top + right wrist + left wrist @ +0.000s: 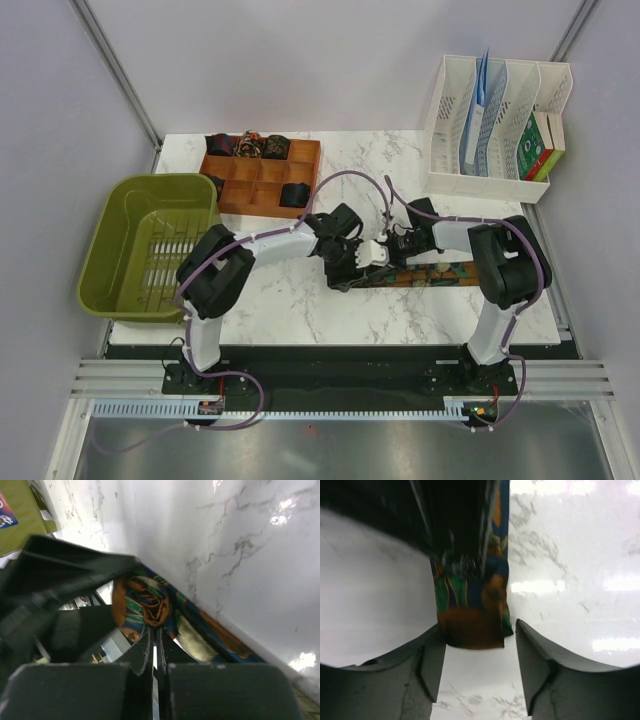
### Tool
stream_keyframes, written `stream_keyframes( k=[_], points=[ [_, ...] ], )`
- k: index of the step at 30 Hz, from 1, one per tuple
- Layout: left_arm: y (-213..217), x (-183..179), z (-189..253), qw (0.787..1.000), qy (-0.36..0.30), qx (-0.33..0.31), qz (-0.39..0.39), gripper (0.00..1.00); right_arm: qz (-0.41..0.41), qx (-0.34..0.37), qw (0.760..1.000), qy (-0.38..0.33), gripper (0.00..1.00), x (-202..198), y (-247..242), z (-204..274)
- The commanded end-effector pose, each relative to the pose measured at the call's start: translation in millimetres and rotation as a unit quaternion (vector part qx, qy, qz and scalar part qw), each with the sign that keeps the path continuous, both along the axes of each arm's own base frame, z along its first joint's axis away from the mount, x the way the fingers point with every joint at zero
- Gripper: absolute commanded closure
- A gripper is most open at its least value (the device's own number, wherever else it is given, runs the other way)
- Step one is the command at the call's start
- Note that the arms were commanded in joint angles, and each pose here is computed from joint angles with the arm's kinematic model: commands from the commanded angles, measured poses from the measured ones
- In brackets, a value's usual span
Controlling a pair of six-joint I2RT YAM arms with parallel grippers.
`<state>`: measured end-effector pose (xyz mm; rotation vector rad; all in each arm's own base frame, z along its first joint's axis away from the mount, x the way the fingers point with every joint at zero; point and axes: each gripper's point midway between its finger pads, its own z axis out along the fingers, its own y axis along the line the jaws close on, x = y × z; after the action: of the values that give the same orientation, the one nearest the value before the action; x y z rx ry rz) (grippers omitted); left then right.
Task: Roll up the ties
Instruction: Roll the tie at the center of the board.
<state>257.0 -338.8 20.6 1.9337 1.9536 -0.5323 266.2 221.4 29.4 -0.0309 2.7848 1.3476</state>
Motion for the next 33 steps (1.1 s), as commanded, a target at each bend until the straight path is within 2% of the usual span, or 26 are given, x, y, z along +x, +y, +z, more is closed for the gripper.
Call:
stream_keyframes(
  k=[1,5,10,12,17,22,29,33],
  points=[
    [22,2,45,0.994,0.030,-0.095,0.054,0.27,0.018,-0.069,0.997,-0.007,1.00,-1,-17,-40],
    [31,9,70,0.986,0.018,-0.151,0.071,0.21,0.019,-0.072,0.997,0.001,1.00,-1,-18,-51],
    [36,12,61,0.986,0.007,-0.148,0.074,0.15,0.016,-0.075,0.997,0.006,1.00,-7,-20,-53],
    [28,13,60,0.985,0.012,-0.154,0.078,0.08,0.015,-0.080,0.997,0.004,1.00,-11,-23,-53],
    [-4,17,57,0.986,-0.029,-0.146,0.070,0.01,0.007,-0.077,0.997,0.010,1.00,-11,-21,-62],
    [-19,28,30,0.991,-0.065,-0.100,0.055,0.01,0.005,-0.064,0.998,-0.007,1.00,-2,-15,-54],
    [-11,22,-5,0.995,-0.088,-0.033,0.021,0.19,0.002,-0.045,0.999,-0.011,1.00,4,-6,-42],
    [4,20,-17,0.995,-0.099,-0.001,0.015,0.42,-0.001,-0.029,1.000,-0.013,1.00,7,3,-27]
  ],
)
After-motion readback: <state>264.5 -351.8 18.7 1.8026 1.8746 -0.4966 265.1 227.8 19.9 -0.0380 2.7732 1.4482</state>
